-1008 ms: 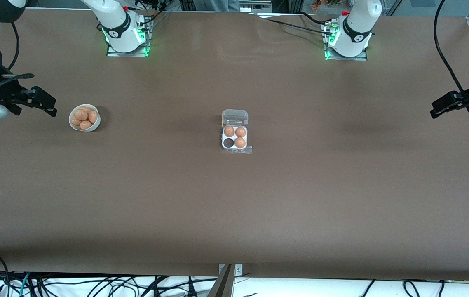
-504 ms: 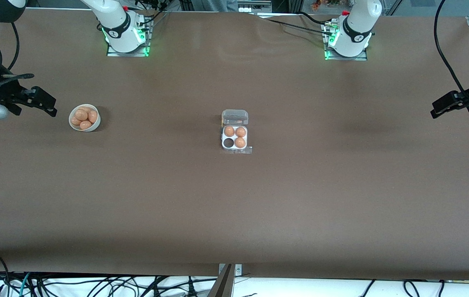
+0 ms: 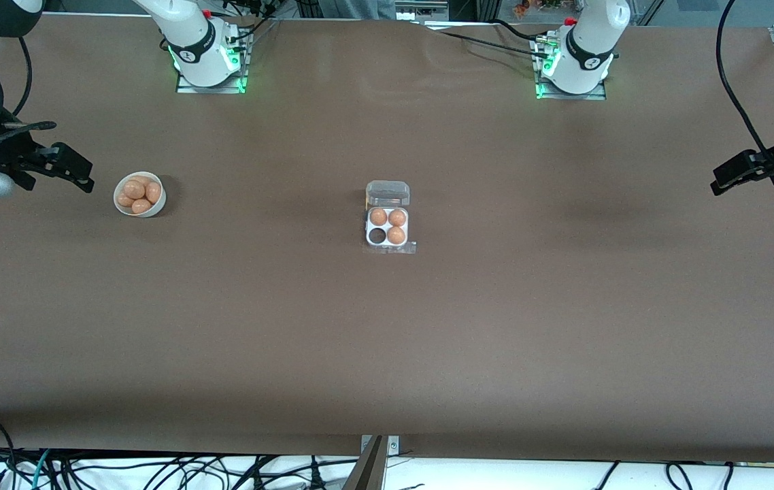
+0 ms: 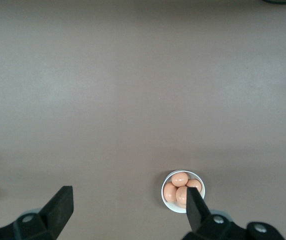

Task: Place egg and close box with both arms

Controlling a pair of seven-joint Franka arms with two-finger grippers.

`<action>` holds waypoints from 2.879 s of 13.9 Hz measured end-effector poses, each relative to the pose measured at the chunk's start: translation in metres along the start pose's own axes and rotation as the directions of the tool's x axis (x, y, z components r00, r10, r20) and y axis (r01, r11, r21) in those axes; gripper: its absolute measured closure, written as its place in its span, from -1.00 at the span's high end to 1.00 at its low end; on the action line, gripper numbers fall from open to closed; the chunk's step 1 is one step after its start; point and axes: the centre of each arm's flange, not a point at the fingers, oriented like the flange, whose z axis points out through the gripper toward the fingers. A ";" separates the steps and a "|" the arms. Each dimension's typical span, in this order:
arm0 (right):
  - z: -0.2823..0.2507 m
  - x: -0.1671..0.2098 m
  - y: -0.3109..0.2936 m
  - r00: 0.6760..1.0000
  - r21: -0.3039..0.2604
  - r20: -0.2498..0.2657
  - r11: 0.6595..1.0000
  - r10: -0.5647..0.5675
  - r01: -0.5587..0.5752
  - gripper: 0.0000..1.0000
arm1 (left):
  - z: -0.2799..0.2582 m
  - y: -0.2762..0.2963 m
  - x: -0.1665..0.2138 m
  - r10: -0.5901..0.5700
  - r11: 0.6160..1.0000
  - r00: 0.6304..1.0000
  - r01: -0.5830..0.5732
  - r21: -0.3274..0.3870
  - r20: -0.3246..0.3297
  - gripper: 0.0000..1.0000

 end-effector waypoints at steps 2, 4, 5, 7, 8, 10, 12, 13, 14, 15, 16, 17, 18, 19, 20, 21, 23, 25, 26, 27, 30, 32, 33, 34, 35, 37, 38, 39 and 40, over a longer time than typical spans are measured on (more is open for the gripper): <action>0.000 0.000 0.000 1.000 0.000 0.000 1.000 0.000 0.000 1.00 | 0.000 0.000 0.000 0.000 1.000 1.000 0.000 0.000 0.000 1.00; 0.000 0.000 0.000 1.000 0.000 0.000 1.000 0.000 0.000 1.00 | 0.000 0.000 0.000 0.000 1.000 1.000 0.000 0.000 -0.001 1.00; 0.000 0.000 0.000 1.000 0.000 0.000 1.000 0.000 0.000 1.00 | 0.000 0.000 0.000 0.000 1.000 1.000 0.000 0.000 -0.001 1.00; 0.000 0.000 0.000 1.000 0.000 0.000 1.000 0.000 0.000 1.00 | 0.000 0.000 0.000 0.000 1.000 1.000 0.000 0.000 -0.001 1.00; 0.000 0.000 0.000 1.000 0.000 0.000 1.000 0.000 0.000 1.00 | 0.000 0.000 0.000 0.000 1.000 1.000 0.000 0.000 -0.001 1.00; 0.000 0.000 0.000 1.000 0.000 0.000 1.000 0.000 0.000 1.00 | 0.000 0.000 0.000 0.000 1.000 1.000 0.000 0.000 -0.001 1.00; 0.000 0.000 0.000 1.000 0.000 0.000 1.000 0.000 0.000 1.00 | 0.000 0.000 0.000 0.000 1.000 1.000 0.000 0.000 -0.001 1.00; 0.000 0.000 0.000 1.000 0.000 0.000 1.000 0.000 0.000 1.00 | 0.000 0.000 0.000 0.000 1.000 1.000 0.000 0.000 -0.001 1.00; 0.000 0.000 0.000 1.000 0.000 0.002 1.000 -0.001 0.001 1.00 | 0.000 0.000 0.000 0.000 1.000 1.000 0.000 0.000 -0.001 1.00; 0.001 0.000 -0.001 1.000 0.000 0.005 1.000 -0.002 0.002 1.00 | 0.000 0.000 0.000 0.000 1.000 1.000 0.000 0.000 -0.001 1.00; 0.004 -0.001 -0.001 1.000 -0.001 0.011 1.000 -0.003 0.003 1.00 | 0.000 0.000 0.000 0.000 1.000 1.000 0.000 0.000 -0.001 1.00; 0.009 -0.001 -0.002 1.000 -0.002 0.029 1.000 -0.007 0.007 1.00 | 0.000 0.000 0.000 0.000 1.000 1.000 0.000 0.000 -0.001 1.00; 0.019 -0.002 -0.002 0.998 -0.004 0.067 1.000 -0.016 0.016 1.00 | 0.000 0.000 0.000 0.000 1.000 1.000 0.000 0.000 -0.001 1.00; 0.031 -0.003 -0.002 0.994 -0.005 0.111 1.000 -0.025 0.026 1.00 | 0.000 0.000 0.000 0.000 1.000 1.000 0.000 0.000 -0.001 1.00; 0.044 -0.003 -0.002 0.987 -0.007 0.156 0.999 -0.031 0.032 1.00 | 0.000 0.000 0.000 0.000 1.000 1.000 0.000 0.000 -0.001 1.00; 0.062 -0.002 -0.002 0.979 -0.011 0.202 0.999 -0.033 0.036 1.00 | 0.000 0.000 0.000 -0.001 1.000 1.000 0.001 0.000 -0.001 1.00; 0.107 0.002 0.000 0.960 -0.022 0.278 0.999 -0.030 0.037 1.00 | -0.001 0.000 0.000 -0.001 1.000 1.000 0.001 0.000 -0.001 1.00; 0.158 0.004 0.008 0.953 -0.042 0.302 0.998 -0.024 0.039 1.00 | 0.000 0.000 0.000 -0.001 1.000 1.000 0.001 0.000 -0.001 1.00; 0.179 -0.001 0.012 0.954 -0.049 0.300 0.998 -0.021 0.037 1.00 | 0.000 0.000 0.000 -0.001 1.000 1.000 0.001 0.000 -0.001 1.00; 0.196 -0.008 0.017 0.957 -0.054 0.290 0.998 -0.019 0.036 1.00 | 0.000 0.000 0.000 -0.001 1.000 1.000 0.001 0.000 -0.001 1.00; 0.237 -0.041 0.027 0.973 -0.068 0.227 0.997 -0.032 0.048 1.00 | 0.000 0.000 0.000 -0.001 1.000 1.000 0.001 0.000 -0.001 1.00; 0.262 -0.066 0.033 0.980 -0.070 0.197 0.996 -0.039 0.053 1.00 | 0.000 0.000 0.001 -0.001 1.000 1.000 0.001 0.000 -0.001 1.00; 0.275 -0.077 0.036 0.980 -0.072 0.195 0.995 -0.047 0.062 1.00 | 0.000 0.000 0.001 -0.001 1.000 1.000 0.001 0.000 0.000 1.00; 0.286 -0.087 0.040 0.979 -0.082 0.198 0.994 -0.058 0.075 1.00 | 0.000 0.000 0.001 -0.001 1.000 1.000 0.001 0.000 0.000 1.00; 0.295 -0.095 0.045 0.978 -0.094 0.196 0.992 -0.068 0.088 1.00 | 0.000 0.000 0.001 -0.001 1.000 1.000 0.001 0.000 0.000 1.00; 0.309 -0.108 0.058 0.977 -0.116 0.196 0.987 -0.088 0.112 1.00 | 0.000 0.000 0.001 -0.001 1.000 1.000 0.001 0.000 0.000 1.00; 0.314 -0.114 0.064 0.975 -0.124 0.200 0.985 -0.094 0.120 1.00 | 0.000 0.000 0.001 -0.001 1.000 1.000 0.001 0.000 0.000 1.00; 0.318 -0.119 0.069 0.974 -0.129 0.202 0.984 -0.097 0.125 1.00 | 0.000 0.000 0.001 -0.001 1.000 1.000 0.001 0.000 0.000 1.00; 0.322 -0.123 0.071 0.974 -0.130 0.206 0.983 -0.099 0.127 1.00 | 0.000 0.000 0.001 -0.001 1.000 1.000 0.001 0.000 0.000 1.00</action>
